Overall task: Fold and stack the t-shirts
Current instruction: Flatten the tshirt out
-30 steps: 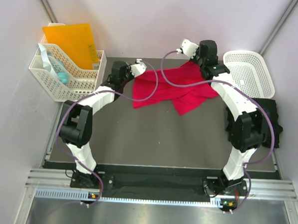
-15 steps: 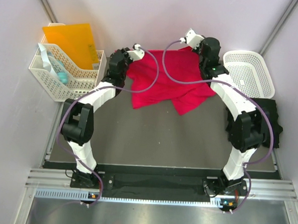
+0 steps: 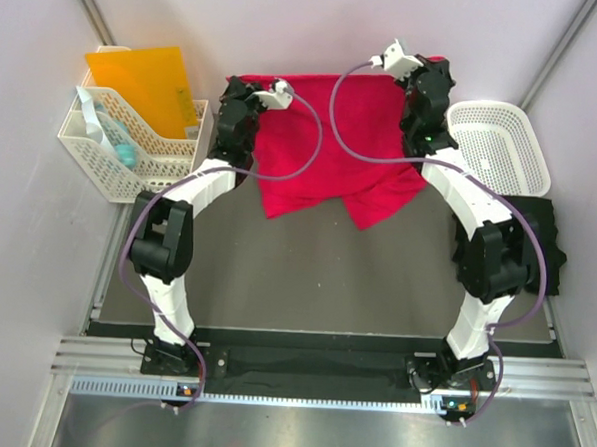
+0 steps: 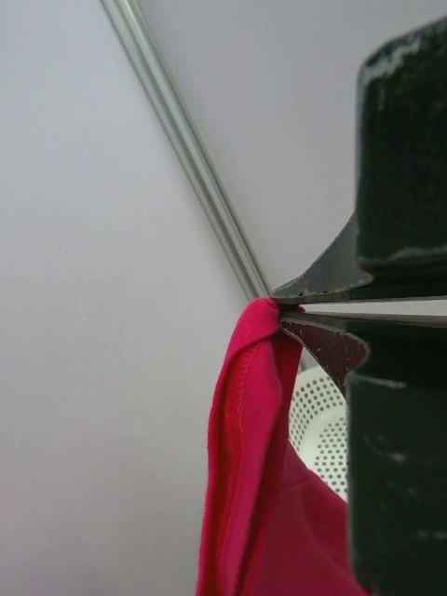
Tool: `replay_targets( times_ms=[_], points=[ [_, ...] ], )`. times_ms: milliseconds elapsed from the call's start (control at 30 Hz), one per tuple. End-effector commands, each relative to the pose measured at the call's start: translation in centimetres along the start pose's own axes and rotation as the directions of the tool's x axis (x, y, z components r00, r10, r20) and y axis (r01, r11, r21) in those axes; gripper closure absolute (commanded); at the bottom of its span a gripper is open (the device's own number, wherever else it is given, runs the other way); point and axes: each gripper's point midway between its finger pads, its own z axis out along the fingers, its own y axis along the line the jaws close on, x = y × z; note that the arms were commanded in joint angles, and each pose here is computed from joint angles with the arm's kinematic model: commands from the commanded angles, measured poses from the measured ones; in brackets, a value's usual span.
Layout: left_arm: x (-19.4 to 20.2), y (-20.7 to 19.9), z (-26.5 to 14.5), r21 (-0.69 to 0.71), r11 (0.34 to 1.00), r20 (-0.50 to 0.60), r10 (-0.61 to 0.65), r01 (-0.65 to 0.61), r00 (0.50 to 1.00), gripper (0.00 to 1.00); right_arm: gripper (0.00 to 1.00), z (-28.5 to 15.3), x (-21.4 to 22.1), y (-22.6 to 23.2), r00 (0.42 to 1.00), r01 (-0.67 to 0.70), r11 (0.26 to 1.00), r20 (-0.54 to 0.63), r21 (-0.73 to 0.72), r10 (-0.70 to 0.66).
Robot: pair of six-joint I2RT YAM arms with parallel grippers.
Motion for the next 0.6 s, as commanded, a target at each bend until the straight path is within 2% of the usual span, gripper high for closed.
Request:
replay_targets(
  times_ms=[0,133,233,467,567],
  points=[
    [-2.1,6.6,0.9,-0.214,0.977,0.052,0.032,-0.020,0.998,1.00,1.00,0.3,-0.1,-7.4,0.996,-0.079,0.965,-0.008,0.250,0.084],
    [-2.6,8.8,1.4,-0.281,0.959,0.058,0.062,-0.043,0.996,1.00,1.00,0.5,0.3,-10.2,0.995,-0.092,0.939,-0.010,0.331,0.102],
    [-2.8,9.8,1.7,-0.317,0.944,0.073,0.123,-0.094,0.990,1.00,1.00,1.0,1.1,-10.4,0.996,-0.076,0.941,-0.027,0.329,0.090],
    [-2.9,10.6,2.3,-0.374,0.910,0.083,0.227,-0.181,0.970,1.00,1.00,1.6,2.2,-8.0,0.997,-0.049,0.954,-0.042,0.295,0.064],
    [-2.6,9.6,2.6,-0.364,0.906,0.078,0.263,-0.217,0.962,1.00,1.00,2.1,2.5,-7.0,0.997,-0.035,0.956,-0.052,0.291,0.053]
  ],
)
